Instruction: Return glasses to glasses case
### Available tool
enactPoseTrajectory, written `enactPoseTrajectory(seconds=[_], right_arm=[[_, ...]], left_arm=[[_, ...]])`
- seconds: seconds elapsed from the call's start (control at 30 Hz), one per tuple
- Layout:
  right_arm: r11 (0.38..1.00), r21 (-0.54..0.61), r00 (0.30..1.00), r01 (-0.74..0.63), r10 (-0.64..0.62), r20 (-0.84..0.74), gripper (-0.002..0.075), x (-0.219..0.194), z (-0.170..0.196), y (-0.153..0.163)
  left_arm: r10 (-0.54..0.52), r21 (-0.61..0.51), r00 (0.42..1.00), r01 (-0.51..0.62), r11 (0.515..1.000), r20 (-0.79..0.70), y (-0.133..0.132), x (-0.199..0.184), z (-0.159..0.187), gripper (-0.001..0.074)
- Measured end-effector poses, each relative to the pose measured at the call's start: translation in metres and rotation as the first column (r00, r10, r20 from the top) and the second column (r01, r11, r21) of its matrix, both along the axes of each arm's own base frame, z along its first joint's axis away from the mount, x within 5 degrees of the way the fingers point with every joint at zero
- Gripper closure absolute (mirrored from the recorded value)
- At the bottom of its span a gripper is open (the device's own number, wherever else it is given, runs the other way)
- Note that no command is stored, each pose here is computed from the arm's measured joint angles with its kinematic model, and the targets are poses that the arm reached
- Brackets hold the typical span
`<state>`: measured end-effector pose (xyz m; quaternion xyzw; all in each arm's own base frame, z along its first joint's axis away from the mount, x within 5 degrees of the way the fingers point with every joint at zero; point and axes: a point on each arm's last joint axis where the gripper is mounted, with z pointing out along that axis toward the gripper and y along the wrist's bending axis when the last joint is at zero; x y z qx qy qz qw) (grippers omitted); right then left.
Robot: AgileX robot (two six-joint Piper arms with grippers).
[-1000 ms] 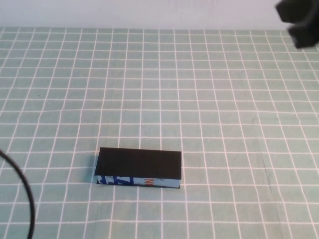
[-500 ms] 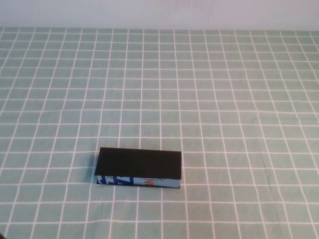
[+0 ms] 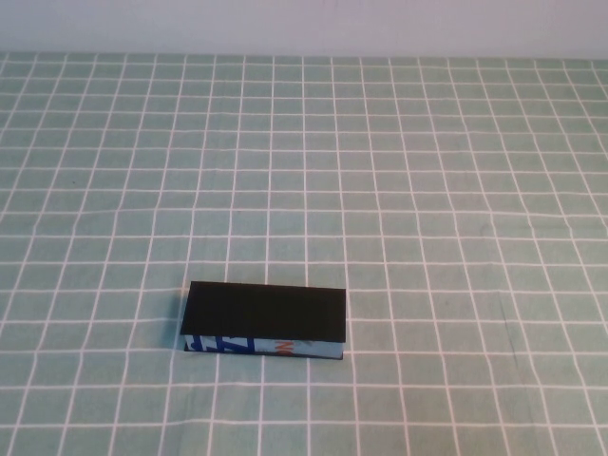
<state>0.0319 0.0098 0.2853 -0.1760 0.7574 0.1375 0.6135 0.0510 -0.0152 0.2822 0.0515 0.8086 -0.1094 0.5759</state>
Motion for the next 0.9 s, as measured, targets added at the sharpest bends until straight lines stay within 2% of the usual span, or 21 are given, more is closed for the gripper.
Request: enactPoseTrajectory(seconds=[0.7,0.83,0.9], right_arm=[[1.000,-0.005,1.000,0.001,-0.001,-0.013,0.0739,0.000,-0.004,0.000],[1.000,-0.005,1.000,0.001,-0.001,-0.013,0.0739,0.000,-0.004,0.000],[1.000,-0.005,1.000,0.001,-0.001,-0.013,0.0739,0.000,-0.004,0.000]], left_arm=[[0.000,0.004,1.000,0.000,1.000,-0.005,0.000,0.000,-0.002,0.0735],[0.006,0.017,1.000,-0.006,1.000,-0.019,0.001,0.002,-0.016,0.0735],[0.025,0.067,0.999,-0.027,0.997,0.027,0.004,0.000,-0.023,0.0735]])
